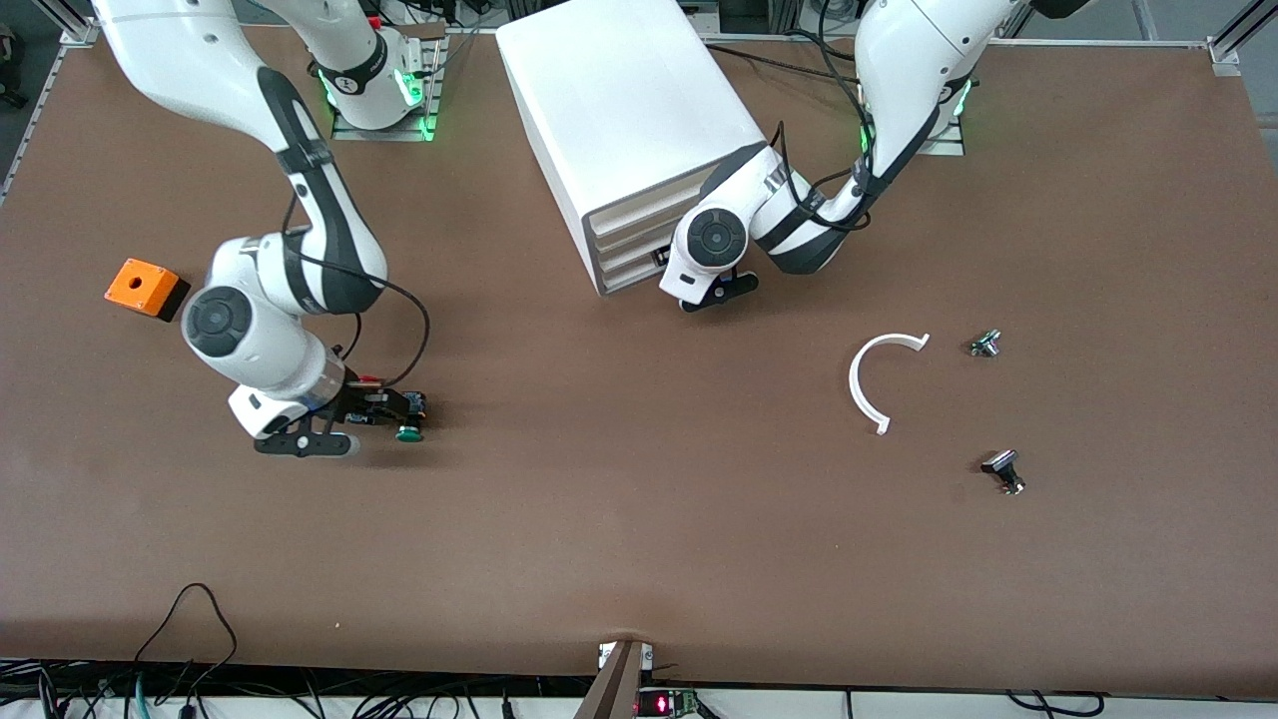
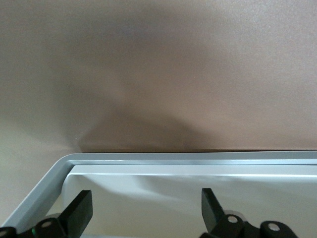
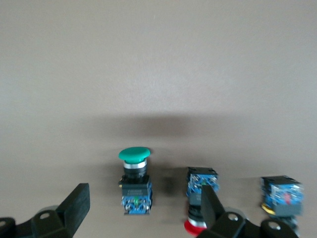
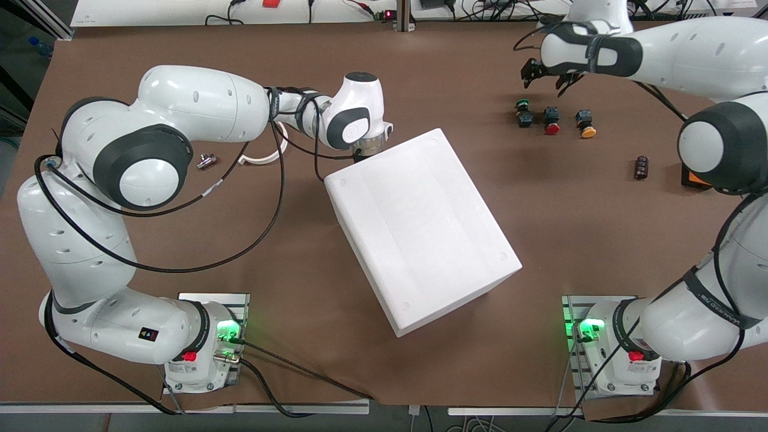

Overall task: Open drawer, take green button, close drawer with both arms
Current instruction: 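Set the green button down beside the red button with the right gripper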

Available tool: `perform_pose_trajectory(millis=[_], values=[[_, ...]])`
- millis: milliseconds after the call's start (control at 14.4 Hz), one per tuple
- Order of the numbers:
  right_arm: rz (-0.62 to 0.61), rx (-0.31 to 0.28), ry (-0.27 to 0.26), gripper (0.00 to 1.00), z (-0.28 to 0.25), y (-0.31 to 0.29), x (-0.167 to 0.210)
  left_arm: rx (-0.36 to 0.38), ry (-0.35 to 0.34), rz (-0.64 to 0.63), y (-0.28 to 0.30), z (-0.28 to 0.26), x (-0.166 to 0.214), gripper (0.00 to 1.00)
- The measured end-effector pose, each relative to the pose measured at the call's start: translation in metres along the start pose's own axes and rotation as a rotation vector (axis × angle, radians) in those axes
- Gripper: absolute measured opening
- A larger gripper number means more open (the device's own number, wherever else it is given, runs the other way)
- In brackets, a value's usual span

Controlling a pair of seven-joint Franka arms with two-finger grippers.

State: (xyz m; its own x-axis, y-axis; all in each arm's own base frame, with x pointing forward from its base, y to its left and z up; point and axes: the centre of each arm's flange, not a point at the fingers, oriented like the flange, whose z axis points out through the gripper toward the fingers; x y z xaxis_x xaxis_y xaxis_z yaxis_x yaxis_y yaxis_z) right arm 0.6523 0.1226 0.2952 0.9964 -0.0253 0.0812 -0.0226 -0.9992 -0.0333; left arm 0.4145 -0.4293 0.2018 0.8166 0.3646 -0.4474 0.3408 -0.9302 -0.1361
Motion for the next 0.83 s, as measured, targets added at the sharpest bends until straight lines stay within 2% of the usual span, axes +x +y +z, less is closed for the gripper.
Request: perform_pose_trajectory(millis=[208, 556, 695, 834], values=[[-0.003, 0.012, 0.015, 1.0, -0.053, -0.001, -0.002, 0.0, -0.002, 0.0, 0.0, 0.0, -0.001, 0.97], [-0.083, 0.026, 0.048, 1.0, -0.126, 0.001, -0.01, 0.004, -0.004, 0.0, 0.0, -0.01, 0.0, 0.98], [-0.082, 0.028, 0.04, 1.0, -0.156, 0.007, -0.018, 0.025, 0.016, -0.008, -0.007, -0.051, 0.016, 0.98], [-0.074, 0.03, 0.032, 1.0, -0.187, 0.015, -0.027, 0.064, 0.077, -0.012, -0.031, -0.117, 0.051, 0.98]])
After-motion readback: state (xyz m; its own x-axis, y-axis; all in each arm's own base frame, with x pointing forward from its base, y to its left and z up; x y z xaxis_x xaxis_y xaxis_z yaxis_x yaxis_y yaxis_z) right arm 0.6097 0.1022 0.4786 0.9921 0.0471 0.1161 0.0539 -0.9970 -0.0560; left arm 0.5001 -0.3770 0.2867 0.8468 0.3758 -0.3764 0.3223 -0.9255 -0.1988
